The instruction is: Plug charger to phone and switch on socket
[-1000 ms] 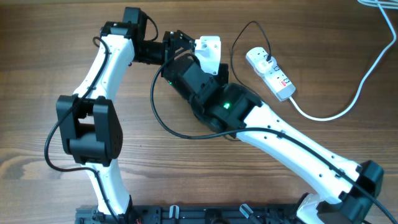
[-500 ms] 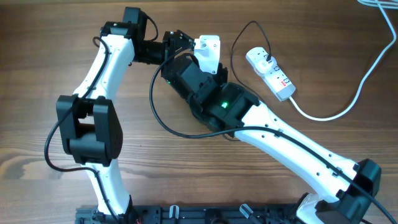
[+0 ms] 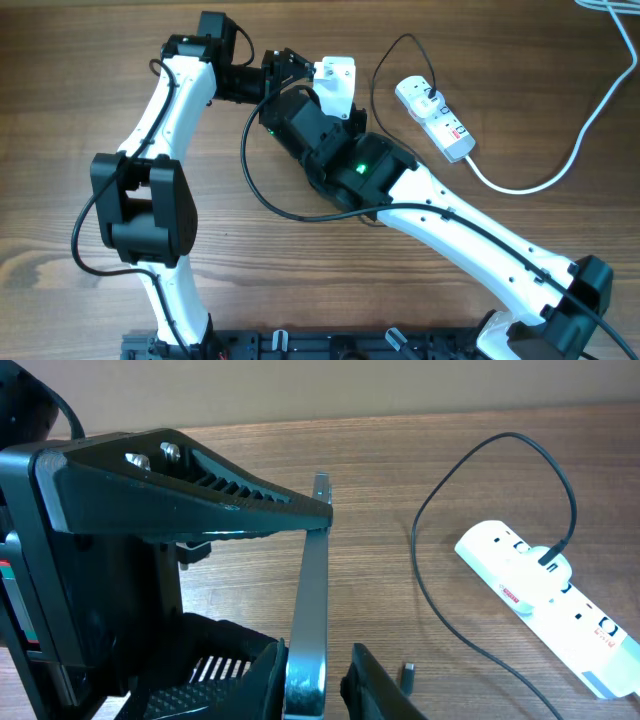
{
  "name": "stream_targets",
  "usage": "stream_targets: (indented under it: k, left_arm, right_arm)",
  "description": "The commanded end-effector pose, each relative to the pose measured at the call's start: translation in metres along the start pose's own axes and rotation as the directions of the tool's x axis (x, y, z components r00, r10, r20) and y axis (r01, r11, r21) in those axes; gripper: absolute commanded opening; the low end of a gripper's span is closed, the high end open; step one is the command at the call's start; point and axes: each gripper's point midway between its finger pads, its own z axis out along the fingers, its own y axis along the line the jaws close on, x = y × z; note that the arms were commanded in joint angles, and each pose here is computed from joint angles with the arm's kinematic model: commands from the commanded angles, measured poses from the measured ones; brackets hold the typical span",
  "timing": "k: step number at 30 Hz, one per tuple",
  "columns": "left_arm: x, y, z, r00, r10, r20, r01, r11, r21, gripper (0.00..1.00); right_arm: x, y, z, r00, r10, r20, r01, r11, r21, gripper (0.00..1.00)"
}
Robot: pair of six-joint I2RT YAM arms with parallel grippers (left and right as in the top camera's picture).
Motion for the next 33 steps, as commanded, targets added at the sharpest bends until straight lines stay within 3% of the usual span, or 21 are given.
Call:
stream_targets:
  k: [1,7,17,22,27,33]
  left_arm:
    - [0.018,-0.020,-0.004,0.998,0.066,-0.011,-0.066,0.997,0.028,0.73]
    - [0.018,-0.020,-0.004,0.998,0.067,-0.011,-0.066,0.997,0.028,0.73]
    - [0.018,-0.020,-0.004,0.998,0.066,-0.011,-0.066,0.997,0.028,0.73]
    - [0.018,-0.020,-0.004,0.998,0.066,-0.011,-0.065,0.997,0.028,0.75]
    - [0.018,-0.020,-0.005,0.998,0.066,-0.010,-0.065,0.997,0.028,0.81]
    - [0.018,-0.020,-0.005,0.999,0.049,-0.011,-0.049,0.998,0.028,0.78]
  right_arm:
    - [-0.004,0.002,0.003,1.000,0.014,0.010,-0.014,1.000,0.009,0.23]
    - [-0.004,0.002,0.004,1.000,0.012,0.009,-0.012,1.000,0.012,0.22]
    - [-0.002,0.005,0.005,1.000,0.012,-0.001,-0.012,1.000,0.000,0.06]
    - [-0.004,0.007,0.005,1.000,0.022,0.006,-0.022,1.000,-0.007,0.04]
    - [-0.010,0.007,0.002,0.984,0.178,0.025,-0.177,0.984,-0.015,0.05]
    - [-0.034,-0.013,-0.022,0.867,0.489,0.096,-0.489,0.872,-0.029,0.05]
